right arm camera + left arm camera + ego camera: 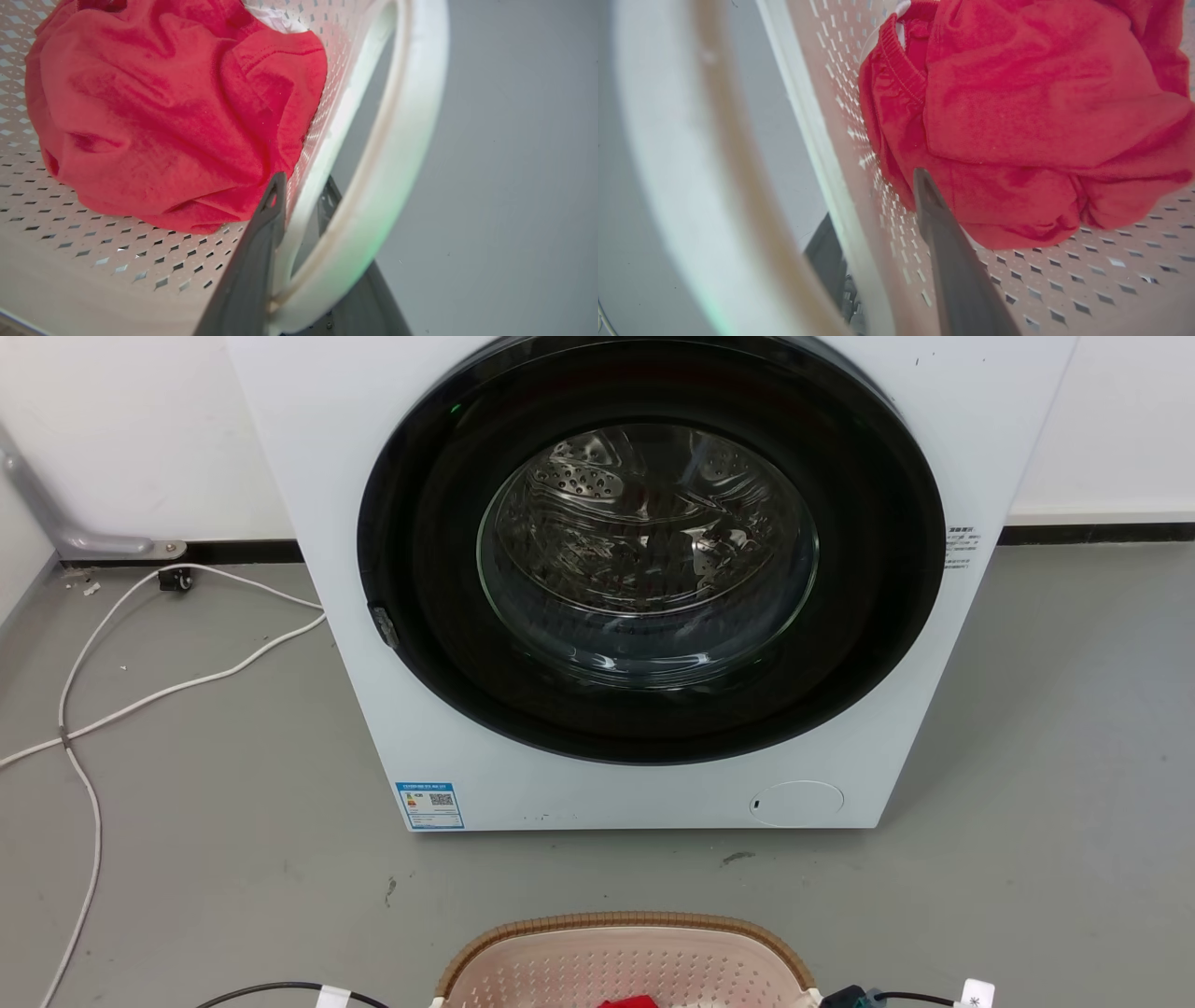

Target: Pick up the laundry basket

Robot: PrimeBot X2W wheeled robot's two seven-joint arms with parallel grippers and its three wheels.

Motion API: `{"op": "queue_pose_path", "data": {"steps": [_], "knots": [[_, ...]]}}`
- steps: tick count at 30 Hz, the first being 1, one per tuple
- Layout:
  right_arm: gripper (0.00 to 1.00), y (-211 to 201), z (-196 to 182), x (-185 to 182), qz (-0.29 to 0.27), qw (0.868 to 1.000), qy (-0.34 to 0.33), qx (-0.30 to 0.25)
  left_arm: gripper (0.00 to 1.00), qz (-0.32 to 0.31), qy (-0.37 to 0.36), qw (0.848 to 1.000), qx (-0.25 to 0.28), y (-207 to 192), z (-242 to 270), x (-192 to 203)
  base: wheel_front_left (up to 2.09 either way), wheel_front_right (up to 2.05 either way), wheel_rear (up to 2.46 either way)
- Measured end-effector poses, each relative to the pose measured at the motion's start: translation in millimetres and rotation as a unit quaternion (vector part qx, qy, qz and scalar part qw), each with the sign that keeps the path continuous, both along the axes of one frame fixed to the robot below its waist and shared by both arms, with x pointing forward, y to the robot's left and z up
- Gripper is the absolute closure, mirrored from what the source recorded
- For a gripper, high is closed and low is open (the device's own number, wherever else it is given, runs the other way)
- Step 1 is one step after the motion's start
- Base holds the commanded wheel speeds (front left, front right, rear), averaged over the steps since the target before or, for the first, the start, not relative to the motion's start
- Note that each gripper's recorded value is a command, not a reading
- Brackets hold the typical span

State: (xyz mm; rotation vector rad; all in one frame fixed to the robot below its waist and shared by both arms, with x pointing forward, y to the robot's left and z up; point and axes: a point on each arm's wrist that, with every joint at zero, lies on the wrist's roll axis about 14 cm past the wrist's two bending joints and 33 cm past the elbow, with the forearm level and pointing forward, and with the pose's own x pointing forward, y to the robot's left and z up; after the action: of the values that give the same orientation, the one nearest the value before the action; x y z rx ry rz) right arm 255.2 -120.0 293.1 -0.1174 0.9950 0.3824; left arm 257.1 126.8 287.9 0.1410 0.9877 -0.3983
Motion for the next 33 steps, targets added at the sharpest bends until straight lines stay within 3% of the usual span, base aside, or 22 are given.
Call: {"op": "queue_pose_path", "data": {"steps": [33], "knots": [[1.00,-0.9,-0.2,-0.5,0.001,1.000,0.001,-0.001,1.00,0.000,0.000,1.000,-0.002,-1.1,0.3,-0.4,0.00,0.00,0.00]]}}
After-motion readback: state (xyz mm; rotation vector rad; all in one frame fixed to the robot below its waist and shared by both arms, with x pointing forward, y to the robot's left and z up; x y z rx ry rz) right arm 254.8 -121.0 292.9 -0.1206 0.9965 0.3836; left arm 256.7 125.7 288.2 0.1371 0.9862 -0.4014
